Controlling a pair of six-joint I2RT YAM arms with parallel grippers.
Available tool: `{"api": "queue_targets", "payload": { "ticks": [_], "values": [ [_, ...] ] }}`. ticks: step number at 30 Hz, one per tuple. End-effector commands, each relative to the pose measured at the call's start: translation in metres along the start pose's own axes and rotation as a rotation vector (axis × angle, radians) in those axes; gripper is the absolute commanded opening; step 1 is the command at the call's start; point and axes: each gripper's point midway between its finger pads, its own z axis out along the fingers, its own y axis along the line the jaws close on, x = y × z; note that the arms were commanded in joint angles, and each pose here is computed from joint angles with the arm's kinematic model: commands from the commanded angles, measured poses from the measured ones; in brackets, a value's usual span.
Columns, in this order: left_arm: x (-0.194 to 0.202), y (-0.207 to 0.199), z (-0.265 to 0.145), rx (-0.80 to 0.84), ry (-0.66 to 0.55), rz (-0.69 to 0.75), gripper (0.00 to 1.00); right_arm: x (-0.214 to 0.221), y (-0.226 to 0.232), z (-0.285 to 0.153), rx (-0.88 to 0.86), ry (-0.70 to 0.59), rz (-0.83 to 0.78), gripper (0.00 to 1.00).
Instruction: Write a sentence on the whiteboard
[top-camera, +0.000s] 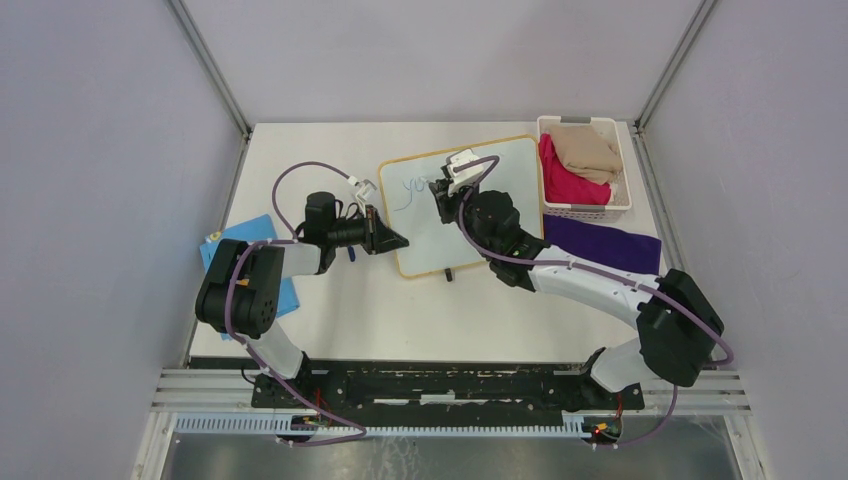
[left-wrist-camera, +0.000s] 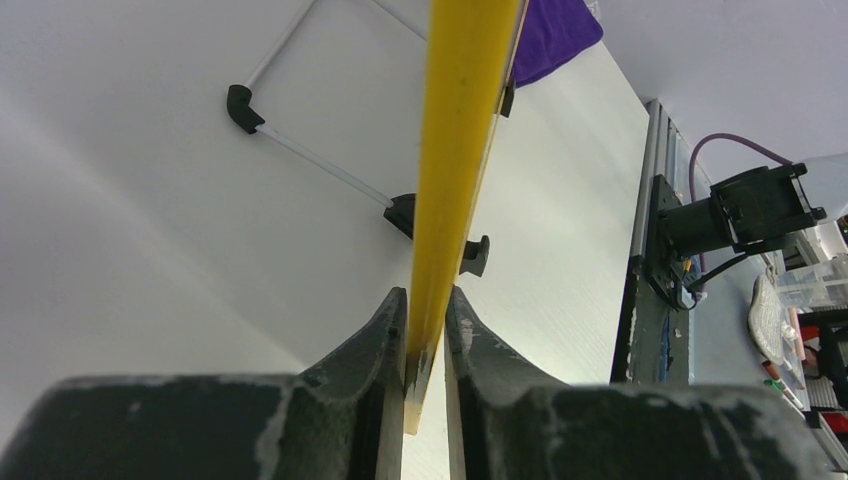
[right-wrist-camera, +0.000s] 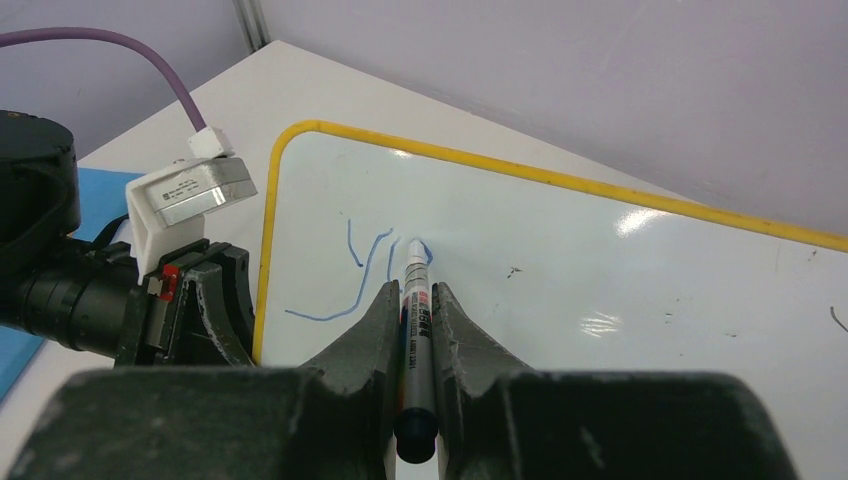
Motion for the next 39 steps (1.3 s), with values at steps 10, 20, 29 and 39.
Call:
{"api": "queue_targets", "payload": {
  "ticks": [10, 20, 29, 39],
  "values": [
    [-0.005, 0.009, 0.000, -0.050, -0.003, 0.053, 0.02, -0.010, 0.011, 0.006, -0.050, -0.016, 0.011, 0.00],
    [-0.005, 0.010, 0.000, -0.058, -0.001, 0.054, 0.02, -0.048, -0.010, -0.013, 0.013, -0.109, 0.025, 0.00],
    [-0.005, 0.010, 0.000, -0.056, -0.002, 0.055, 0.02, -0.036, -0.016, -0.005, 0.030, -0.076, 0.017, 0.00],
    [-0.006, 0.010, 0.000, -0.056, -0.002, 0.056, 0.02, -0.014, -0.018, -0.002, 0.037, -0.028, 0.009, 0.00]
  ]
}}
